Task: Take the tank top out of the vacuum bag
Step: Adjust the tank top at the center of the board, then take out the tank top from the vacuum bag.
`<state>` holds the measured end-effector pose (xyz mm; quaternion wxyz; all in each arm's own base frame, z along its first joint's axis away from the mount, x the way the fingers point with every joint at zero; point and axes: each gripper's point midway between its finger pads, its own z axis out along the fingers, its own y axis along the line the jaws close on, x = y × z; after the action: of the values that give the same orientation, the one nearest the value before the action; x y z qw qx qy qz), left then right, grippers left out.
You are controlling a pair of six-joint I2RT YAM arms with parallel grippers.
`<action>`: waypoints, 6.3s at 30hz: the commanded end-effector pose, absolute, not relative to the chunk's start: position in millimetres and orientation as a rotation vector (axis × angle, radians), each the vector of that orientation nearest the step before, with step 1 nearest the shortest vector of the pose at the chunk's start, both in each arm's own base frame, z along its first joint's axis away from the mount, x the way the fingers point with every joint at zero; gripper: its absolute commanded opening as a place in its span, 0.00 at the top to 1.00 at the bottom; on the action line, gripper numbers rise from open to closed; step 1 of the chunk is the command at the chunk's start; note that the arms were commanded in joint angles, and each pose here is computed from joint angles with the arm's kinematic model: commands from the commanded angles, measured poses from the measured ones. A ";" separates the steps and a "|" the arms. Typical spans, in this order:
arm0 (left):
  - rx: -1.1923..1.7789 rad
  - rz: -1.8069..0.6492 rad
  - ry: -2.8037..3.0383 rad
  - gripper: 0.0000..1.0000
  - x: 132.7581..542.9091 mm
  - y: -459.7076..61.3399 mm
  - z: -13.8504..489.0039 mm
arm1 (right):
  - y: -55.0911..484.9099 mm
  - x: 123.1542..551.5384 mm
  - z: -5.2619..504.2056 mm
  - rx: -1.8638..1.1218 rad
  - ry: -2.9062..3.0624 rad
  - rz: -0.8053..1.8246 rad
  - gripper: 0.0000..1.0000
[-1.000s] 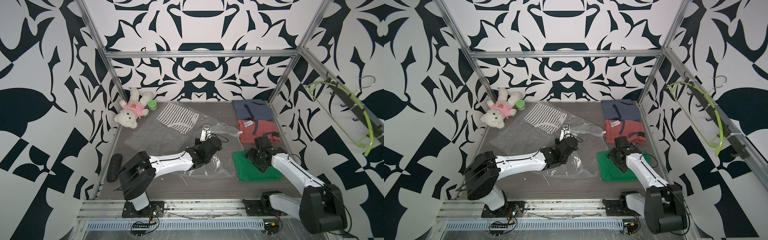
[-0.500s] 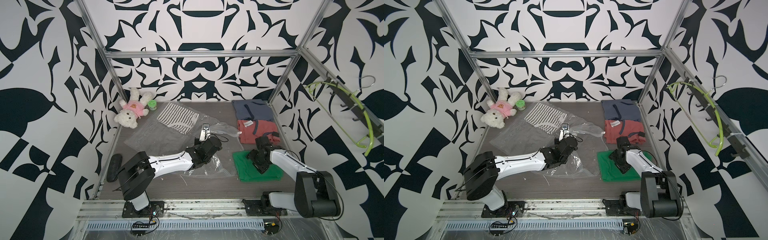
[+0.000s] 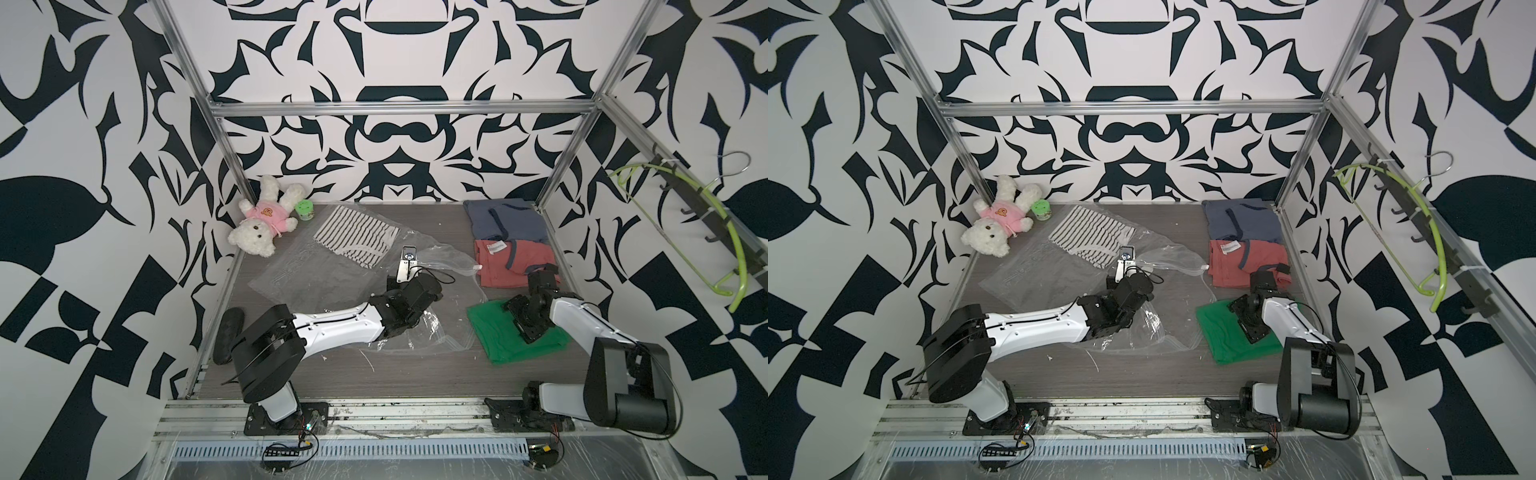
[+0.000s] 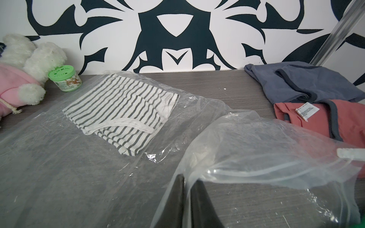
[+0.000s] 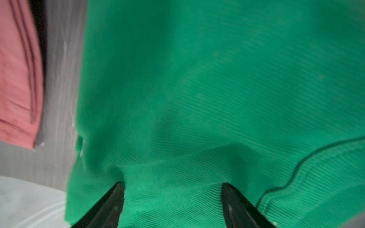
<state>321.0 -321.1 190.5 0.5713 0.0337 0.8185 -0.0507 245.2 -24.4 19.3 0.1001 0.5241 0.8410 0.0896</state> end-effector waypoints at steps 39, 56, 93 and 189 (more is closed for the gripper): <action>-0.012 -0.004 1.848 0.89 332.9 -298.6 222.1 | -55.5 274.3 2.9 1.715 2.355 0.442 0.22; -0.035 -0.021 1.786 0.89 328.8 -283.2 245.8 | -66.3 261.1 20.7 1.834 2.243 0.356 0.22; -0.035 -0.060 1.792 0.89 324.4 -272.8 247.2 | 28.1 250.3 13.0 1.359 2.648 0.334 0.45; 0.404 -0.661 1.646 1.00 270.0 -415.2 278.4 | 357.0 435.4 34.3 0.424 2.334 1.335 0.43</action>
<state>273.6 -405.6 251.5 0.5946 0.1863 0.7387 -0.2571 440.0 350.3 47.3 0.2407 0.1420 0.8306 0.4817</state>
